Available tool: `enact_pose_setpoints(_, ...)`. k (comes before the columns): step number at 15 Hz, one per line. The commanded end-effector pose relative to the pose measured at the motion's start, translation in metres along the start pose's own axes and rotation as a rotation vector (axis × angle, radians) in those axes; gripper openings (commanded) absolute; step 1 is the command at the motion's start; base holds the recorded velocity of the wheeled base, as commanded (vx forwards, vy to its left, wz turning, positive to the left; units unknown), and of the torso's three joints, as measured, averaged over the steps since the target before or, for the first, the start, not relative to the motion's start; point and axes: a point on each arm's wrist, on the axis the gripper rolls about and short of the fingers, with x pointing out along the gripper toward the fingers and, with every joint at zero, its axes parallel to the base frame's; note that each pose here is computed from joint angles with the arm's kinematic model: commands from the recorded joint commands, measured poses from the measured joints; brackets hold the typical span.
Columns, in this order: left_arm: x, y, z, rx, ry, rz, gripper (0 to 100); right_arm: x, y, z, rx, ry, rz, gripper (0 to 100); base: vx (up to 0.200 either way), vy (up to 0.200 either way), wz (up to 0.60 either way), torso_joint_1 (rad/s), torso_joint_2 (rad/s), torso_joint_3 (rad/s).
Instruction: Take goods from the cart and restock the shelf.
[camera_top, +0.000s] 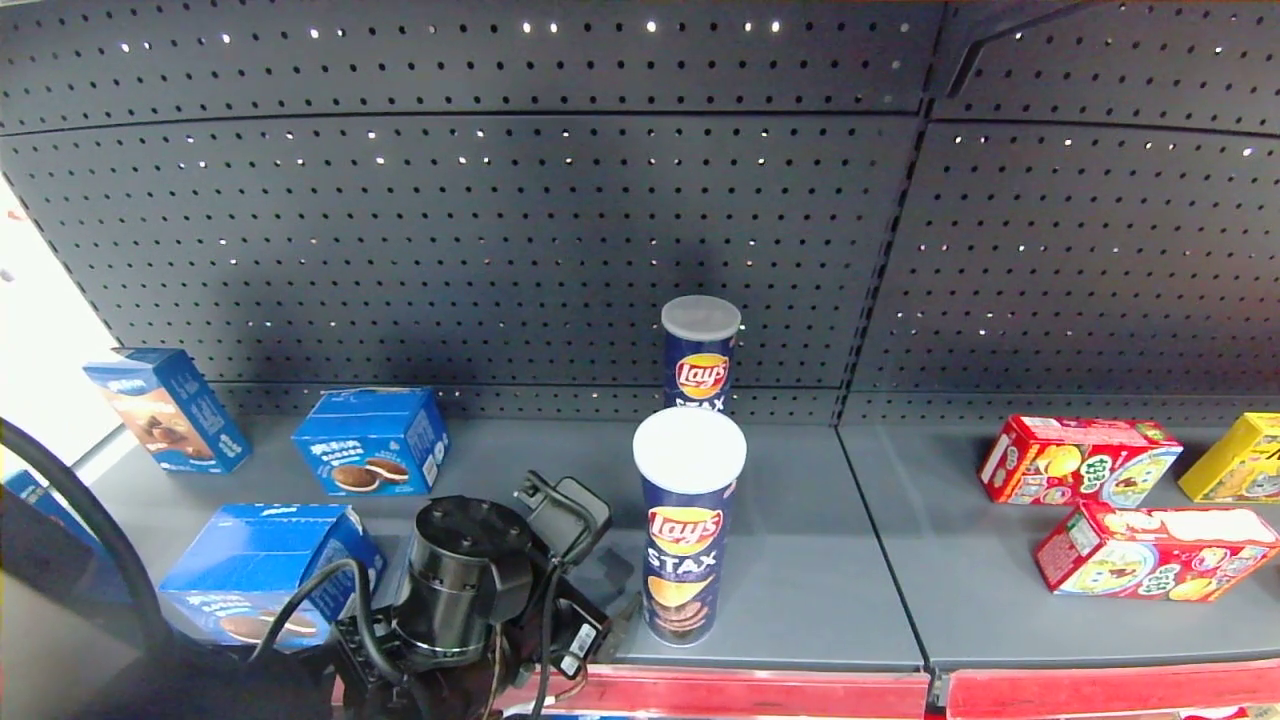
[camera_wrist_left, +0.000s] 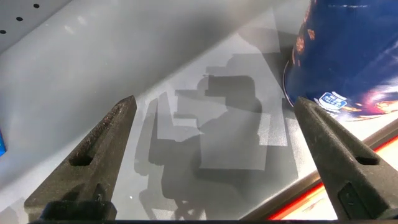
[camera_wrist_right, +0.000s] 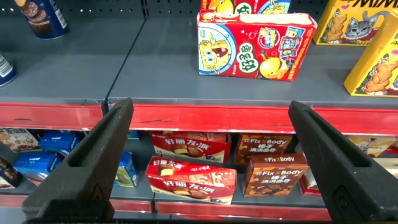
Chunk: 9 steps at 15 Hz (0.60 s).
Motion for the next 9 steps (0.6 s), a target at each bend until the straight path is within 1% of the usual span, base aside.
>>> enact_pose_setpoints(1, 0.0008, -0.0001, 0.0004, -0.001, -0.001, 0.001, 100, 0.0001, 0.0000, 0.0000, 0.000, 0.001, 0.001, 100, 0.000, 0.000, 0.00, 0.000, 0.00, 0.000)
enact_pose_setpoints(6, 0.0039, -0.0014, -0.0007, 0.002, 0.007, 0.011, 100, 0.0001, 0.0000, 0.0000, -0.001, 0.001, 0.001, 100, 0.000, 0.000, 0.00, 0.000, 0.00, 0.000)
enact_pose_setpoints(9, 0.0052, -0.0015, 0.0007, 0.001, 0.003, 0.013, 100, 0.0001, 0.0000, 0.0000, -0.001, 0.001, 0.001, 100, 0.000, 0.000, 0.00, 0.000, 0.00, 0.000)
